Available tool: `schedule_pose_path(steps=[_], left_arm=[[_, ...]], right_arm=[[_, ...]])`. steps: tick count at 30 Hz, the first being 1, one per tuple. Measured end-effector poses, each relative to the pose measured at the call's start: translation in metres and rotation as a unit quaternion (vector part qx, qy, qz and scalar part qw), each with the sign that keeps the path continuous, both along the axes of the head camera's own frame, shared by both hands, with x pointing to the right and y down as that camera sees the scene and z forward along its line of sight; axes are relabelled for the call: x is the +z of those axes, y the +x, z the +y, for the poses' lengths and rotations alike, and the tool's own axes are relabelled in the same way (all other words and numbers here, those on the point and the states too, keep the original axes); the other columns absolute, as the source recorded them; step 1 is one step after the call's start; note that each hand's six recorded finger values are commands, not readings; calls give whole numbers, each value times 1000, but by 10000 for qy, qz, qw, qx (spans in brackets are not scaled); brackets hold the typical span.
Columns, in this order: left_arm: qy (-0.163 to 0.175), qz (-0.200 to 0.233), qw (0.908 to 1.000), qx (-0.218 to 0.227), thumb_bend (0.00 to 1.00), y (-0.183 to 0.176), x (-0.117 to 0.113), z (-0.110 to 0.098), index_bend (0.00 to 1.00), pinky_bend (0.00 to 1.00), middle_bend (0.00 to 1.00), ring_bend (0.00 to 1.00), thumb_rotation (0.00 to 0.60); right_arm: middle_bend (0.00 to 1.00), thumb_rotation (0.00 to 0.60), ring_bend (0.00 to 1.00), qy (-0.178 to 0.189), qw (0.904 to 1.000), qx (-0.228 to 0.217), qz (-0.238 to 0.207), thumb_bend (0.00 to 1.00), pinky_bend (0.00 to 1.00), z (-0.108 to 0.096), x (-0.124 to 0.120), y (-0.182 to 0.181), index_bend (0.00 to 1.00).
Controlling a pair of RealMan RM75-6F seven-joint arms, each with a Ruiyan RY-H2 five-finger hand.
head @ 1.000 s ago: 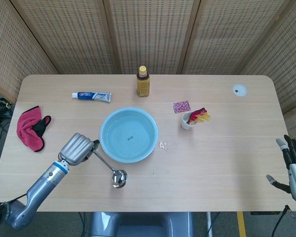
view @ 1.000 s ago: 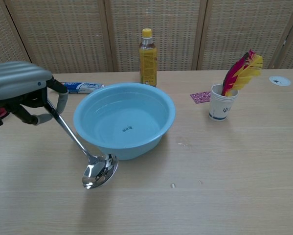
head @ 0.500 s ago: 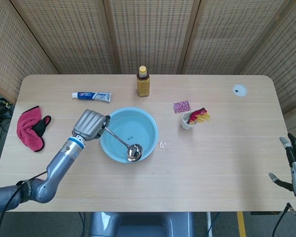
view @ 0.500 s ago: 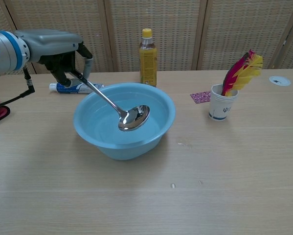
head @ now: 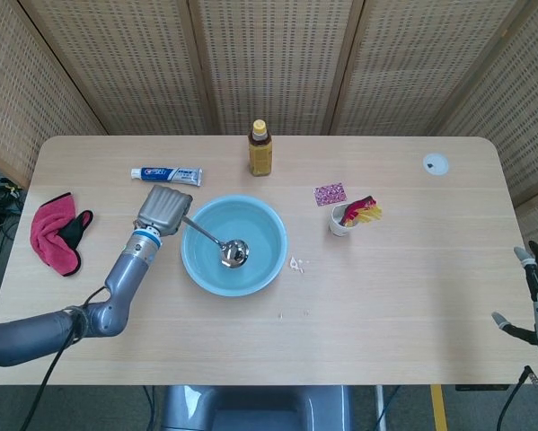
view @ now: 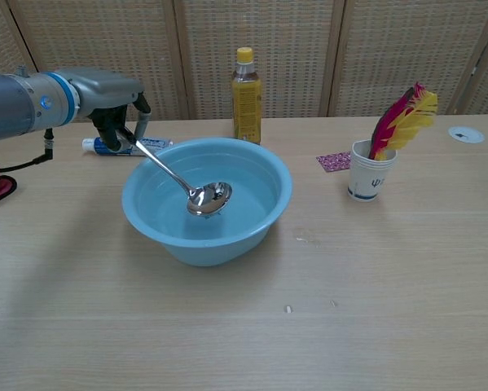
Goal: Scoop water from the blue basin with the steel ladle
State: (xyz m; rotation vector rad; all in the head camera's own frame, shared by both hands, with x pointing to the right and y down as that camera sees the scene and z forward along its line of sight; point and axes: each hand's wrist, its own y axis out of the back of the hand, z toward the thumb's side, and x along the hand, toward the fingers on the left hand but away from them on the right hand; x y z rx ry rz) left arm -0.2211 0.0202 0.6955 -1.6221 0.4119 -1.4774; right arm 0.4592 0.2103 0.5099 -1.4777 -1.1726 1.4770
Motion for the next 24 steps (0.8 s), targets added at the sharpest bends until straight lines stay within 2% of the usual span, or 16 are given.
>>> schedule_pose_path(steps=[24], left_arm=[[63,-607,9945,856,579,64,32,4,722,1000,967,915,600]], right_arm=[[0,600,0,39,9998,215,-22,0,0,-4,-1,16,0]])
